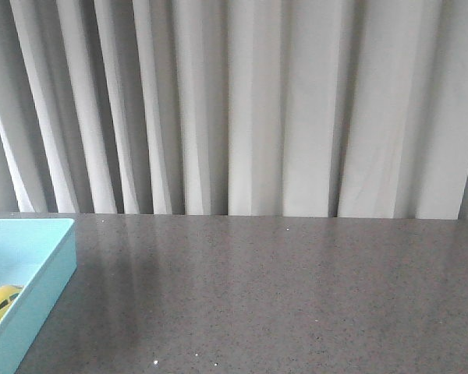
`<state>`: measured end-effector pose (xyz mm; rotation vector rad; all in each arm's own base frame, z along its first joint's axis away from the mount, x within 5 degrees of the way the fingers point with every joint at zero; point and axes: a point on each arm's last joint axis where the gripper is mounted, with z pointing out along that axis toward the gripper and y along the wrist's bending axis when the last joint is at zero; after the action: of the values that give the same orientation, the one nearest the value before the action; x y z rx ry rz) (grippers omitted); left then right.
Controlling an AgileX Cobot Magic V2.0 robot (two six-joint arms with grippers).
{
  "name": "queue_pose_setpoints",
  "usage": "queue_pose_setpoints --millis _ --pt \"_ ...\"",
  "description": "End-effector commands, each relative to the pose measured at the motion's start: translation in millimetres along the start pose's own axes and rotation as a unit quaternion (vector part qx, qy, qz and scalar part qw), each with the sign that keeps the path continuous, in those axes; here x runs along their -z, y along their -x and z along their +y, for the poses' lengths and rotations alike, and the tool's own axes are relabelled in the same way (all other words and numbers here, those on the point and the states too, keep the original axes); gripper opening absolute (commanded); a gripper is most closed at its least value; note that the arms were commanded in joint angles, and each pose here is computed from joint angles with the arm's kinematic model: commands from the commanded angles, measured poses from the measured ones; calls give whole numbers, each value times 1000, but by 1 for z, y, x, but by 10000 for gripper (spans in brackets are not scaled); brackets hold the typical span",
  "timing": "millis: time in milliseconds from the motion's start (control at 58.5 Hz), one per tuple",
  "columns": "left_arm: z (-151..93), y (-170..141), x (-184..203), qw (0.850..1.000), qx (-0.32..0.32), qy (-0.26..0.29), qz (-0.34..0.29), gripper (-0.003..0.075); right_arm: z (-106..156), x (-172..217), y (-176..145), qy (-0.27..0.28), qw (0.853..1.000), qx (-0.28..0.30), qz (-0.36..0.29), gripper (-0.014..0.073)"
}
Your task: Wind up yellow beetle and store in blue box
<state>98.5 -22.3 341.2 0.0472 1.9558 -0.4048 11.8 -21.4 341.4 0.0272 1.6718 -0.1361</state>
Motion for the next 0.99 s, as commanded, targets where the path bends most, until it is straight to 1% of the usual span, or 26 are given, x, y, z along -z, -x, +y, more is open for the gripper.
queue_pose_setpoints --millis 0,34,137,239,308,393,479,633,718,804,890,975 --pt "-1 6 3 998 23 1 -58 -6 1 -2 13 -1 999 11 -36 -7" --pt "-1 3 3 998 15 1 -55 -6 1 -2 13 -1 999 11 -36 -7" --pt "1 -3 1 998 -45 9 -48 -6 1 -2 13 -1 999 11 -36 -7" --pt "4 -6 -1 993 -103 19 -49 -6 1 -2 13 -1 999 11 -36 -7" --pt "8 -10 -5 990 -123 31 -54 -6 1 -2 13 -1 999 11 -36 -7" --pt "15 -20 -10 988 -132 51 -61 -6 1 -2 13 -1 999 11 -36 -7" --pt "21 -36 -12 986 -128 73 -75 -6 1 -2 13 -1 999 11 -36 -7" --pt "35 -80 -10 977 -119 129 -118 -6 1 -2 13 -1 999 11 -36 -7" --pt "39 -104 -6 971 -118 148 -148 -6 1 -2 13 -1 999 11 -36 -7" --pt "43 -127 -7 966 -121 158 -167 -6 1 -2 13 -1 999 11 -36 -7" --pt "45 -144 -7 961 -125 158 -189 -6 1 -2 13 -1 999 11 -36 -7" --pt "45 -145 -10 965 -133 152 -165 -6 0 -1 12 -1 999 11 -36 -7"
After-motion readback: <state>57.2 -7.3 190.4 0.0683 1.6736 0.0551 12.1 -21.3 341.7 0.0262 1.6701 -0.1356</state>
